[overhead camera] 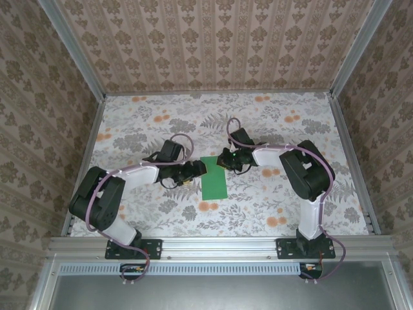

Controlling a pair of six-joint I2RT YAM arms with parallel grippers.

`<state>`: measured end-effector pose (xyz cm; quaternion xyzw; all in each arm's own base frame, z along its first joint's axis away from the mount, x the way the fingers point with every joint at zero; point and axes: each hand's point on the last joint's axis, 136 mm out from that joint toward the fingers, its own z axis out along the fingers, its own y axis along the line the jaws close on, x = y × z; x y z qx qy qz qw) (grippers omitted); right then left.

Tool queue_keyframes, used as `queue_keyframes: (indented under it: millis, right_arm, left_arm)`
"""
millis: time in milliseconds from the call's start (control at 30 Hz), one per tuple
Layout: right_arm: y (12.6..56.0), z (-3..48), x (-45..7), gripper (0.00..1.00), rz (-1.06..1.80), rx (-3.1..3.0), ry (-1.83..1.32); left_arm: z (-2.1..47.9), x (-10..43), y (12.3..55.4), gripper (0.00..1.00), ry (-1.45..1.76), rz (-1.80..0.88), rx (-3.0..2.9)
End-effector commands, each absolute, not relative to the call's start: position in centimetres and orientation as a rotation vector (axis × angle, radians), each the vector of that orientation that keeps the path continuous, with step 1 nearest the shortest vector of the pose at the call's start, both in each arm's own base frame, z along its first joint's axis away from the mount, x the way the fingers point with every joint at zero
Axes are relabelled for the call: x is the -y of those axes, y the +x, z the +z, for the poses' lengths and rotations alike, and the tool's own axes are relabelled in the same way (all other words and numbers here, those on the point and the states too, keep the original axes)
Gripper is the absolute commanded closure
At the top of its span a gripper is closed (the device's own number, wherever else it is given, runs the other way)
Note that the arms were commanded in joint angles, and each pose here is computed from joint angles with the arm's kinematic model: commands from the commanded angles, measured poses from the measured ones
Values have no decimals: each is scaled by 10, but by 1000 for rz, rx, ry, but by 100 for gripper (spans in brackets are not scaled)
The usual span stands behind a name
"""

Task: Fold a paper plane with a square sheet of paper (pick it up from the middle)

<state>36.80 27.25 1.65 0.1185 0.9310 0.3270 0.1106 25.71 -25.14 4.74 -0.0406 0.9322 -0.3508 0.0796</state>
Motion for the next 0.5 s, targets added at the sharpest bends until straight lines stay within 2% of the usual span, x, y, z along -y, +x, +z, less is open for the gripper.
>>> queue_keyframes:
  millis: [0, 467]
  right_arm:
    - [361, -9, -258, 88, 897, -2765, 454]
    - [350, -36, -239, 88, 957, -2766, 641]
  left_arm:
    - [48, 256, 240, 21, -204, -1096, -2815]
    - [39, 262, 216, 27, -295, -1120, -2894]
